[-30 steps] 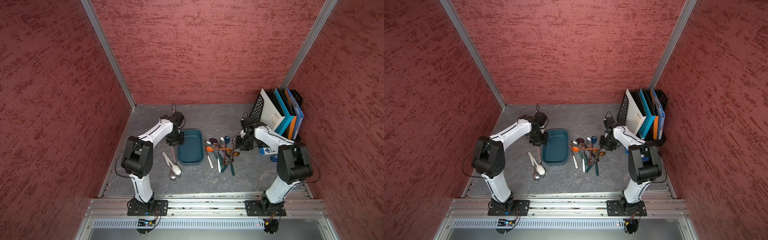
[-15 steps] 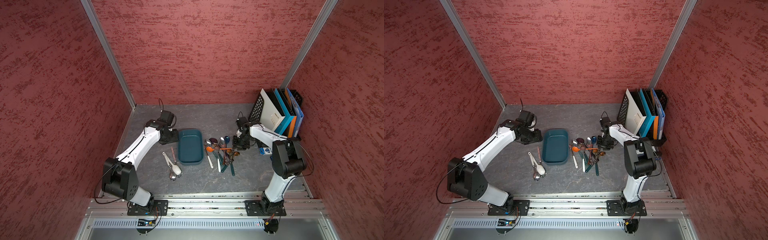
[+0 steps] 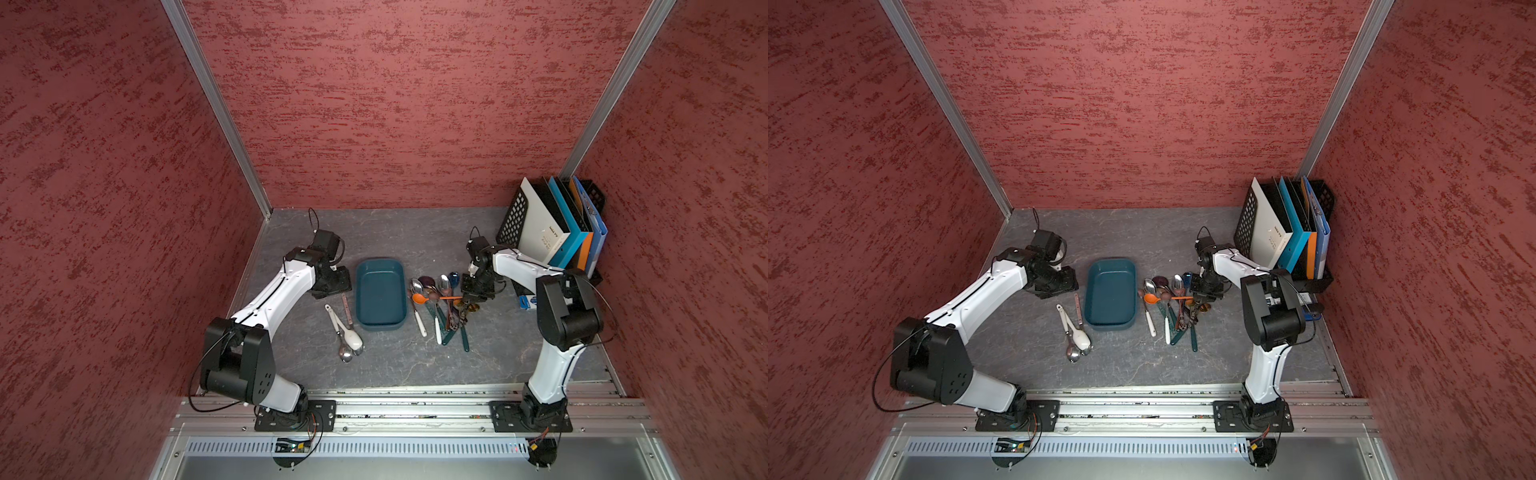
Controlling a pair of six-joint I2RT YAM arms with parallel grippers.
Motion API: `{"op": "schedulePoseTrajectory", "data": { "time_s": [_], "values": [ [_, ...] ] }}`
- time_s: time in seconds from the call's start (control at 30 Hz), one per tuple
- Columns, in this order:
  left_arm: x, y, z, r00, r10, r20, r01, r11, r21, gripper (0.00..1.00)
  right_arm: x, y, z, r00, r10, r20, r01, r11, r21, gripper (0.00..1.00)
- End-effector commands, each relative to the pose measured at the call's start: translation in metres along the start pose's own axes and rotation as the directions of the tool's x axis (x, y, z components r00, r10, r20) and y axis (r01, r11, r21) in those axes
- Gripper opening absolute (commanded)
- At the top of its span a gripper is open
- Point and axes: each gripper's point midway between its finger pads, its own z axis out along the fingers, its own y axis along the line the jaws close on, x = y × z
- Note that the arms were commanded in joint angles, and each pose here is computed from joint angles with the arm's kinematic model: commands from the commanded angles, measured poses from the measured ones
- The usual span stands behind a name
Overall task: Put the spoon into the storage box
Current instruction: Pick up the spoon from the center of the board.
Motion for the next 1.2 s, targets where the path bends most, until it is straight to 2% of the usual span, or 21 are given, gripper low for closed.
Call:
{"op": "schedulePoseTrajectory", "data": {
  "time_s": [0.0,0.37,0.5,0.67,0.77,1.17],
  "values": [
    [0.003,-0.002,0.002,1.000,0.007,0.005,-0.008,1.000,0.027,0.65,-0.004,-0.001,0.006,1.000,-0.004,0.013,0.004,1.000,0.023,0.25],
    [0.019,-0.021,0.016,0.999,-0.004,-0.040,0.007,0.997,0.076,0.65,-0.005,0.003,0.011,1.000,0.005,0.013,-0.005,1.000,-0.001,0.11],
    [0.025,-0.025,0.018,0.998,-0.013,-0.055,0.018,0.994,0.104,0.64,-0.004,0.004,0.004,1.000,-0.009,0.015,0.009,1.000,-0.002,0.09],
    [0.032,-0.040,0.017,0.998,-0.021,-0.057,0.032,0.980,0.198,0.64,-0.003,0.011,-0.016,0.999,-0.029,0.044,0.031,0.999,-0.038,0.07],
    [0.039,-0.042,0.023,0.997,-0.015,-0.081,0.030,0.980,0.195,0.63,0.000,0.016,-0.029,0.998,-0.052,0.047,0.055,0.997,-0.060,0.07],
    [0.056,-0.069,0.038,0.993,0.046,-0.111,-0.020,0.975,0.220,0.62,-0.001,0.017,-0.085,0.983,-0.146,0.108,0.149,0.989,-0.016,0.06]
  ]
}}
